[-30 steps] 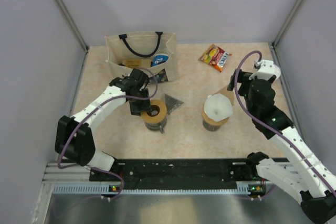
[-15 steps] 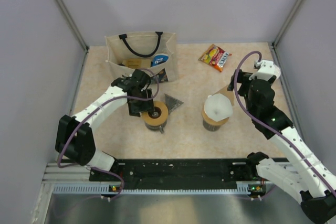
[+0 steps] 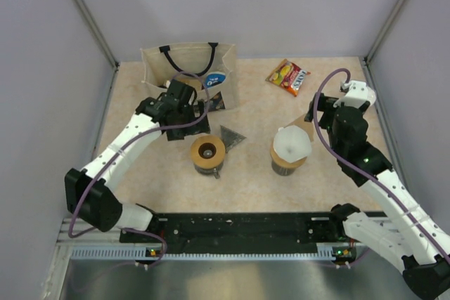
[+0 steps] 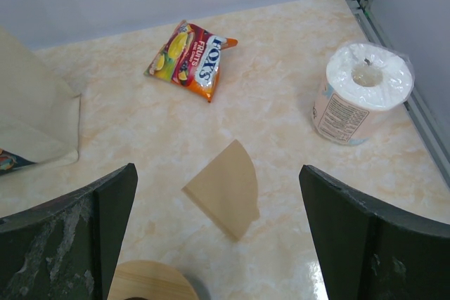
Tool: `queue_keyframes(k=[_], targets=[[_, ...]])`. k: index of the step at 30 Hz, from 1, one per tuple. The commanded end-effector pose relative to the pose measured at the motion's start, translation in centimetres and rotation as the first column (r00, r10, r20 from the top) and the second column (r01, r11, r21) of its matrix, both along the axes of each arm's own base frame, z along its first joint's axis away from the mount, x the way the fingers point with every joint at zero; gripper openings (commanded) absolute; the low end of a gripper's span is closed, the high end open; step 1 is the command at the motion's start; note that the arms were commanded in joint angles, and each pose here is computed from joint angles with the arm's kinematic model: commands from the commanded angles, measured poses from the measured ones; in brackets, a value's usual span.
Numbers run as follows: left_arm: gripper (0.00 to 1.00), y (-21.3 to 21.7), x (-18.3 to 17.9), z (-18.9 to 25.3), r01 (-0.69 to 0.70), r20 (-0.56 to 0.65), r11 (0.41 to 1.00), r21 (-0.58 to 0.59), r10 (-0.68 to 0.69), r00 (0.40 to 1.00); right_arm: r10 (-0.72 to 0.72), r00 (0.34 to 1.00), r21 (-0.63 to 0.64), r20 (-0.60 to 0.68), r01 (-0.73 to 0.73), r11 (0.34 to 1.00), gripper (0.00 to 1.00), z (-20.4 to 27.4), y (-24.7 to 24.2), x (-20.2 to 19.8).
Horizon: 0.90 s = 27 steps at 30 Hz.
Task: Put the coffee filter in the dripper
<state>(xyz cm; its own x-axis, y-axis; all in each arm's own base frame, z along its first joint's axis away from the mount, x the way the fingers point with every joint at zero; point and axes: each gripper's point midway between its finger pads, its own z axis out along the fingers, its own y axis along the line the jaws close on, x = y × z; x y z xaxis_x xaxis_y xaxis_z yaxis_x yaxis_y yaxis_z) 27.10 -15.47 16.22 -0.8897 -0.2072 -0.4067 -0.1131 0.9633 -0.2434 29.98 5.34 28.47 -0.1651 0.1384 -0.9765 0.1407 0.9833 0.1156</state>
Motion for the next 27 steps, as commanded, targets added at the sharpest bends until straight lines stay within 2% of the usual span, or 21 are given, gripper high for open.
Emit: queue_keyframes(k=[1, 6, 12, 13, 15, 18, 22, 27], targets=[[0.99, -2.6, 4.2, 4.3, -0.004, 0.152, 0.997, -0.082, 0.017, 0.988, -0.019, 0.999, 0.024, 0.045, 0.018, 1.000, 0.99, 1.0, -0.5, -0.2], [0.99, -5.6, 7.8, 5.7, 0.030, 0.199, 0.998, -0.050, -0.020, 0.980, -0.020, 0.998, 0.028, 0.053, 0.019, 0.999, 0.99, 0.9, -0.5, -0.3], [0.96, -9.0, 10.5, 3.4, 0.112, 0.128, 0.992, 0.064, -0.120, 0.985, -0.026, 0.998, 0.025, 0.053, 0.025, 0.999, 0.99, 0.8, -0.7, -0.3], [0.94, -9.8, 10.8, 3.0, 0.138, 0.122, 0.987, 0.080, -0.147, 0.981, -0.029, 0.998, 0.026, 0.052, 0.028, 0.999, 0.99, 0.8, -0.7, -0.3], [0.94, -11.7, 10.6, 2.0, 0.276, 0.113, 0.953, 0.125, -0.290, 0.950, -0.034, 0.998, 0.018, 0.051, 0.033, 0.999, 0.99, 0.7, -0.8, -0.2], [0.93, -14.4, 10.4, 1.1, 0.543, 0.149, 0.820, 0.179, -0.569, 0.809, -0.030, 0.998, 0.019, 0.050, 0.029, 0.999, 0.99, 0.7, -0.7, -0.2], [0.94, -14.5, 11.3, 1.6, 0.636, 0.196, 0.740, 0.219, -0.672, 0.715, -0.012, 0.999, 0.022, 0.050, 0.011, 1.000, 0.99, 0.7, -0.4, -0.2], [0.96, -15.6, 8.3, 0.3, 0.870, 0.187, 0.444, 0.215, -0.893, 0.409, -0.007, 0.999, 0.020, 0.045, 0.006, 1.000, 0.99, 0.6, -0.3, -0.1]])
